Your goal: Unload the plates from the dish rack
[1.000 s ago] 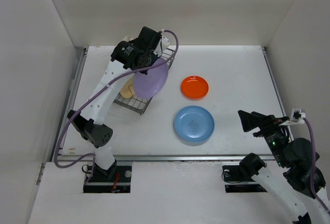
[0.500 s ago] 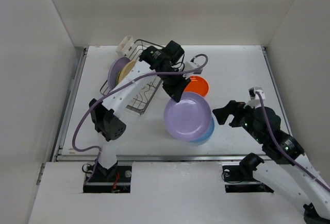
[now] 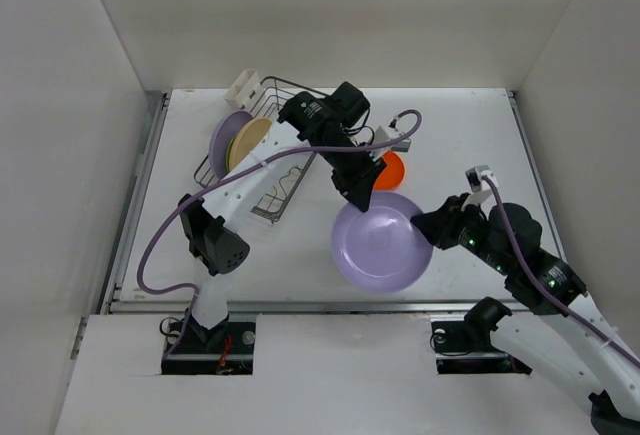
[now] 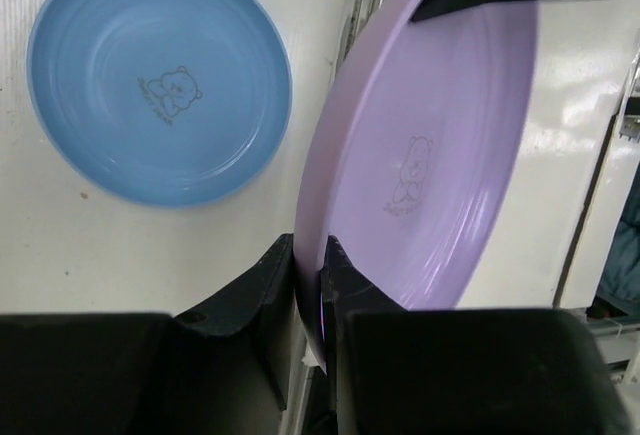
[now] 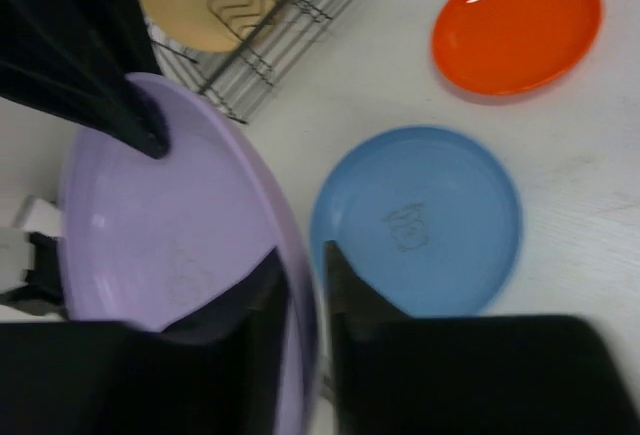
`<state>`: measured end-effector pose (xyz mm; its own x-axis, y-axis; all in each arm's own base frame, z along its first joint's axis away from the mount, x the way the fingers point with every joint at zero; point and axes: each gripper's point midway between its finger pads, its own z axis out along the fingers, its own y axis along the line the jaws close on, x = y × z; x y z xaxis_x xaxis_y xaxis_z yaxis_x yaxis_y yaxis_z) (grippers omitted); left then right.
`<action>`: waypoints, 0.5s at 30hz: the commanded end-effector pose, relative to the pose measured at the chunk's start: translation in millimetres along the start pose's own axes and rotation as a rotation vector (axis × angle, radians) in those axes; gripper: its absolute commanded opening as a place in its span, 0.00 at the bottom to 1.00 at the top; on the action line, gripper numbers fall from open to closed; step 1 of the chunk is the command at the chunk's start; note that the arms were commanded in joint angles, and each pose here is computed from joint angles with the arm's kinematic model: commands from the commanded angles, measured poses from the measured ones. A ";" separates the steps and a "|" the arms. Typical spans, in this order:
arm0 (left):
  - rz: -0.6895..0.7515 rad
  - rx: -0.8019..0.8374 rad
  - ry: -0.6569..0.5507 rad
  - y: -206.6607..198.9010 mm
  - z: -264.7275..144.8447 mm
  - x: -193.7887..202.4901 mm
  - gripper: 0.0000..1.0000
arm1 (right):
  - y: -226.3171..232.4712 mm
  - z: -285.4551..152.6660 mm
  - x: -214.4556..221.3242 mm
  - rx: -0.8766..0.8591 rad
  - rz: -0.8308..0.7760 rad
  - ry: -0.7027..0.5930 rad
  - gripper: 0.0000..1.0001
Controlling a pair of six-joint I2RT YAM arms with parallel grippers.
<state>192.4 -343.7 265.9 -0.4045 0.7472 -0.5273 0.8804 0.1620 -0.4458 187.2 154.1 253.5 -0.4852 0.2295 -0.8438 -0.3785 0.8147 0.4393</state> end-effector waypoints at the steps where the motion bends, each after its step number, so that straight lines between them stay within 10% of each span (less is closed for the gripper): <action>1: 0.051 0.074 -0.075 -33.1 -23.7 -9.7 0.00 | 16.4 -1.7 -6.6 -0.077 -0.039 0.001 0.17; 6: 0.020 -0.134 -0.064 3.5 -25.6 -12.0 0.02 | 15.3 -8.7 -13.8 -0.073 -0.038 -0.041 0.00; 10: -0.026 -0.339 -0.061 34.7 -37.2 -12.0 0.24 | 8.0 -8.5 -15.6 -0.035 -0.024 -0.062 0.00; 11: -0.043 -0.394 -0.053 43.0 -40.7 -9.7 0.54 | 4.7 -8.5 -14.7 -0.015 -0.010 -0.061 0.00; 15: -0.083 -0.593 -0.075 70.6 -59.5 -12.6 1.00 | -13.1 -0.6 -12.2 0.097 0.024 -0.046 0.00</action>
<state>243.5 -325.6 250.6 -0.4657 0.7392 -0.4865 0.8831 0.4236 -0.2018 186.9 147.9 251.4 -0.4766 0.2190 -0.8514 -0.3612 0.8342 0.4168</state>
